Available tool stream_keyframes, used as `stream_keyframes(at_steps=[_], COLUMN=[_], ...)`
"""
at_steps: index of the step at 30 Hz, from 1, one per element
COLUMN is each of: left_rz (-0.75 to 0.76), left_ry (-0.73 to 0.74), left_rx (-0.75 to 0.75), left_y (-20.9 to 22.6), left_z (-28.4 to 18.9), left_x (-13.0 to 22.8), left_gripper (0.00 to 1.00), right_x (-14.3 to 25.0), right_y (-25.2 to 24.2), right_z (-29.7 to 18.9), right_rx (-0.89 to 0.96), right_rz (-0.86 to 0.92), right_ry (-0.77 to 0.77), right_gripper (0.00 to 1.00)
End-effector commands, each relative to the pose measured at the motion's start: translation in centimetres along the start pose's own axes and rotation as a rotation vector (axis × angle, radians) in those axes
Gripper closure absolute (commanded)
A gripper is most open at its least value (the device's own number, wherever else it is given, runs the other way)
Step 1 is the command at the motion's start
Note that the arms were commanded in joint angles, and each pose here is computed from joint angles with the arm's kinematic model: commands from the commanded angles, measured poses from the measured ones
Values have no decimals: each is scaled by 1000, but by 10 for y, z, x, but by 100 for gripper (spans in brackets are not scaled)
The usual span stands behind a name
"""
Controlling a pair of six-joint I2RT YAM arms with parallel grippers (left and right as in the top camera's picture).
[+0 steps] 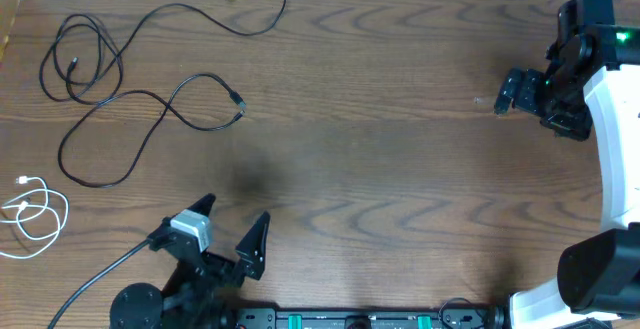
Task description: Untangle cables
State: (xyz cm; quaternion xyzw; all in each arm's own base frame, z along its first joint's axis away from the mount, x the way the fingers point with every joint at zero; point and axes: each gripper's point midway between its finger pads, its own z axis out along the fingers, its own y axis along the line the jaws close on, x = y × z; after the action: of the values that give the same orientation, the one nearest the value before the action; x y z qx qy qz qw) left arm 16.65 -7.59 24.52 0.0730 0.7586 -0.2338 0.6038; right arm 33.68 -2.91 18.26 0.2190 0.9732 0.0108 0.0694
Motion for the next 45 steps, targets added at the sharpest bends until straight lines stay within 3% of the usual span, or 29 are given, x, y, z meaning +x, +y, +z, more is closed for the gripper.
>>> stream_keyframes(at_steps=[1, 17, 23, 45], left_rz=[25, 110, 161, 186], left_ry=[8, -39, -145, -296], left_rx=[50, 48, 29, -155], left_y=[-4, 22, 27, 60], left_z=[7, 44, 47, 51], left_x=[8, 36, 19, 3], left_gripper=[2, 2, 2, 2], right_x=[-4, -4, -4, -4], right_y=[-2, -2, -2, -2], right_z=[-5, -5, -5, -5], right_rx=[6, 6, 6, 6], right_rz=[-2, -2, -2, -2], right_ry=[-20, -20, -20, -20], right_gripper=[1, 1, 1, 1])
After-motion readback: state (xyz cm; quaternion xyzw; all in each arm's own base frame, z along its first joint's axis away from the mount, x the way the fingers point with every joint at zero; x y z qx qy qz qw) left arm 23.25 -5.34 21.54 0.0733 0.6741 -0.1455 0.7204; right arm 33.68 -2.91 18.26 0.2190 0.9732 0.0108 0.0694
